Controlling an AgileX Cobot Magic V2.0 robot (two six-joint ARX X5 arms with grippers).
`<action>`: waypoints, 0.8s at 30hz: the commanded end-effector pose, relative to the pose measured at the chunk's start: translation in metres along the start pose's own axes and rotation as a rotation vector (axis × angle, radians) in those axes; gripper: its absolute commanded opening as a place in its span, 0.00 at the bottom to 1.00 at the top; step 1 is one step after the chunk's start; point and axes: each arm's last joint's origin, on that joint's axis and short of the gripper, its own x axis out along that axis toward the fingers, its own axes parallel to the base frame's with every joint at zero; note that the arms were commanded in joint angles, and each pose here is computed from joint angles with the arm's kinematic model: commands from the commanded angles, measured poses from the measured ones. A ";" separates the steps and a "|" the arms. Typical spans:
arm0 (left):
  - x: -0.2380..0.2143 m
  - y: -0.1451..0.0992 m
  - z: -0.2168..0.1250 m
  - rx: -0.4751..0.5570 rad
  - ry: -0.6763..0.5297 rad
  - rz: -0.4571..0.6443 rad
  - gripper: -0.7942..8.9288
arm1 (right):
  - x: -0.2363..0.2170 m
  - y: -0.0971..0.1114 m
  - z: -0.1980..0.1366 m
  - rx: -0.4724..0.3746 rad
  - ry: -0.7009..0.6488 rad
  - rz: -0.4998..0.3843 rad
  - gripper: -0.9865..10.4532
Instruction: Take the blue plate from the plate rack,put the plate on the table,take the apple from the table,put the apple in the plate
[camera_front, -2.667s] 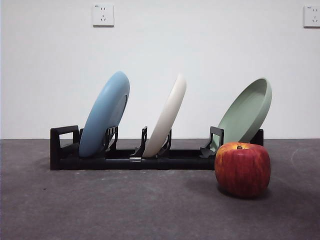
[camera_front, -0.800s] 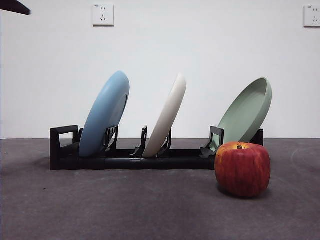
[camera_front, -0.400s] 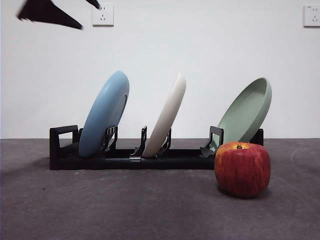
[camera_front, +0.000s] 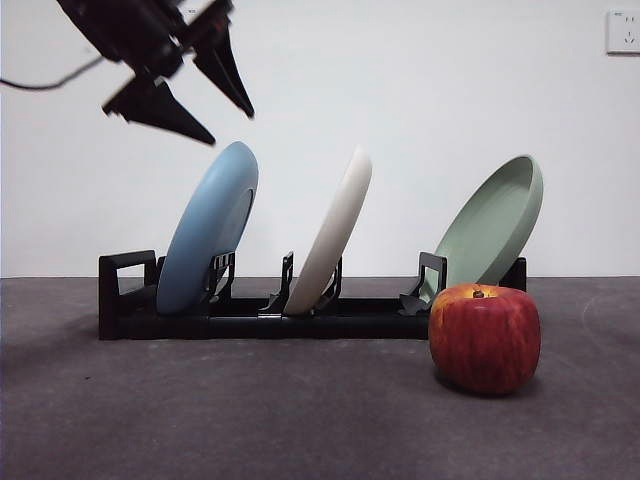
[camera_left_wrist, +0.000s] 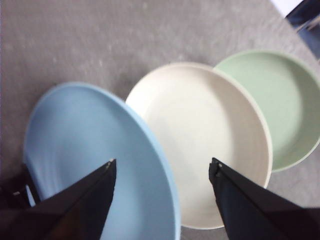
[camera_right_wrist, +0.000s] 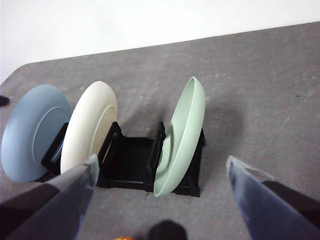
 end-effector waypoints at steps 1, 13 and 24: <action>0.016 0.004 -0.006 0.008 0.045 0.003 0.41 | -0.001 0.001 0.001 -0.002 -0.007 0.003 0.47; 0.027 0.005 -0.011 0.023 0.088 0.000 0.07 | -0.001 0.001 0.001 -0.002 -0.008 0.002 0.47; -0.008 -0.019 0.028 0.057 0.027 -0.072 0.07 | -0.001 0.001 0.001 -0.002 -0.008 0.002 0.47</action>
